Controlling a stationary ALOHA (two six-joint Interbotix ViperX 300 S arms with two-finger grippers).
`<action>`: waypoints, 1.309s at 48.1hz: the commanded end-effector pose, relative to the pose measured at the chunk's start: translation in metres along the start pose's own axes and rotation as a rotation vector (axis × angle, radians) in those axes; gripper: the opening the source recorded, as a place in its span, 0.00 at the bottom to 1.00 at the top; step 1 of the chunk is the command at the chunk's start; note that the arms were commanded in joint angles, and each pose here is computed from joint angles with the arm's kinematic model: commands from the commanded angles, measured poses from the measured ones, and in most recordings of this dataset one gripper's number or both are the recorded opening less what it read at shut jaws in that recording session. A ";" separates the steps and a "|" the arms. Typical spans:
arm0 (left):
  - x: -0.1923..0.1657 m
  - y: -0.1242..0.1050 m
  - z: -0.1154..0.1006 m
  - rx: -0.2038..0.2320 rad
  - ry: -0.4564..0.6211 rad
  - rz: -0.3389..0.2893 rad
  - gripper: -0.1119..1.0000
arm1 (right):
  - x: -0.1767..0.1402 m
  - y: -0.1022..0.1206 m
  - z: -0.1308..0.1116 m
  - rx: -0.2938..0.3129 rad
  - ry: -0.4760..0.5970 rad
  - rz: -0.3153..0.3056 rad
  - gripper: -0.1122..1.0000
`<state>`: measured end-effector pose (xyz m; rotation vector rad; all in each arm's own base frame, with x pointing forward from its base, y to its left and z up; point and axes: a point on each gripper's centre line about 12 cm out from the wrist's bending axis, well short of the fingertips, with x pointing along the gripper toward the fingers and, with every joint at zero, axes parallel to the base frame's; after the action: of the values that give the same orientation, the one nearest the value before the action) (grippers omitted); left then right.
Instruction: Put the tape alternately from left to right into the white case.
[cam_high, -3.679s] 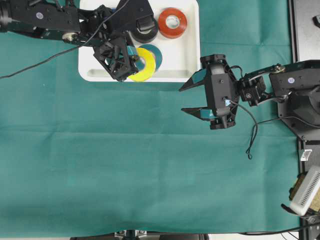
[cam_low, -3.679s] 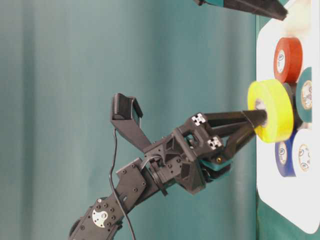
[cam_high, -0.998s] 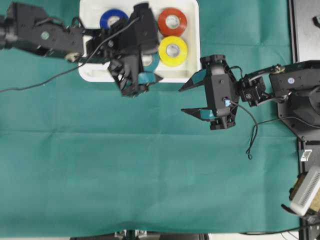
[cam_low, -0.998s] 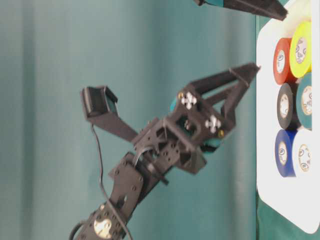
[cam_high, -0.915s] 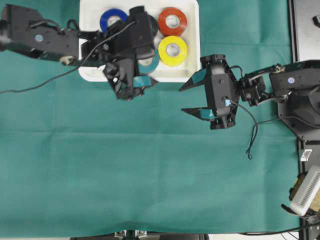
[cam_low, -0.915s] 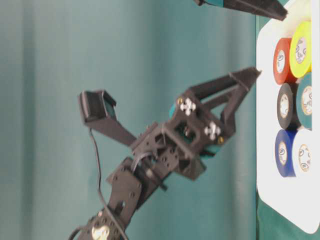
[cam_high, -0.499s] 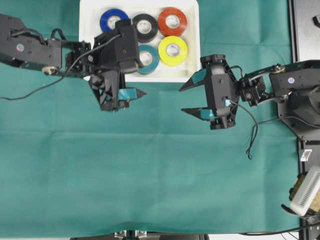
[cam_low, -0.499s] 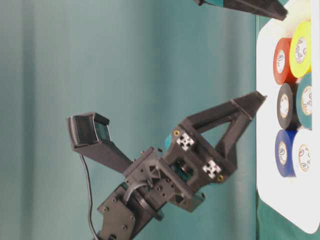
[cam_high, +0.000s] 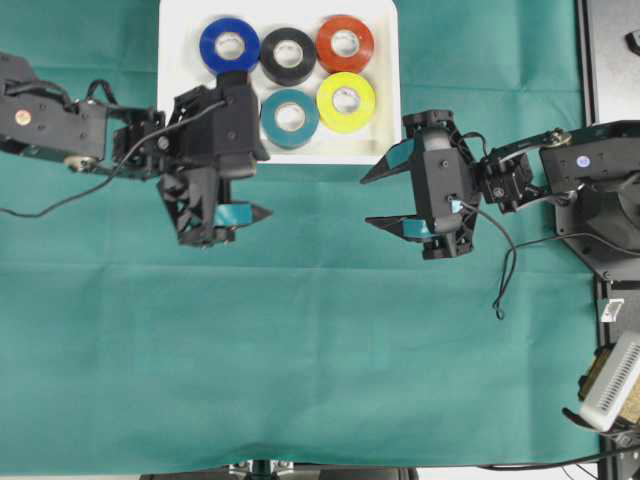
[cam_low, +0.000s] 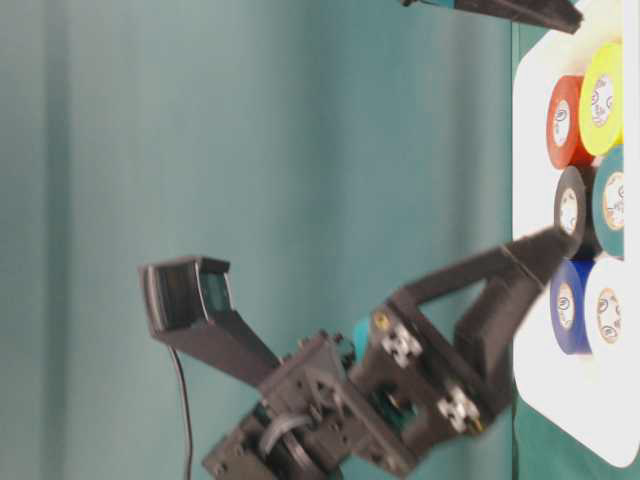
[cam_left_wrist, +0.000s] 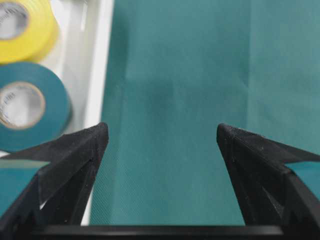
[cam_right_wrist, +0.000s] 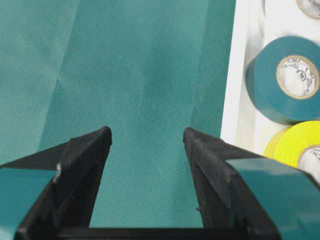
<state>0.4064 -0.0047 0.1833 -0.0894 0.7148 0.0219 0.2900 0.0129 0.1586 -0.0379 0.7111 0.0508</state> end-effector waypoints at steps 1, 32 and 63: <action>-0.011 -0.008 0.007 0.012 -0.037 -0.016 0.69 | -0.004 0.001 0.006 0.001 -0.028 0.005 0.68; -0.019 -0.027 -0.006 0.144 -0.020 -0.055 0.69 | -0.005 0.001 0.007 0.000 -0.034 0.005 0.68; -0.050 -0.021 -0.021 0.138 -0.037 -0.051 0.68 | -0.034 0.001 0.005 0.000 -0.109 0.004 0.68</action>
<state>0.3571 -0.0283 0.1874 0.0290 0.7221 -0.0778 0.2686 0.0120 0.1759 -0.0364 0.6391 0.0503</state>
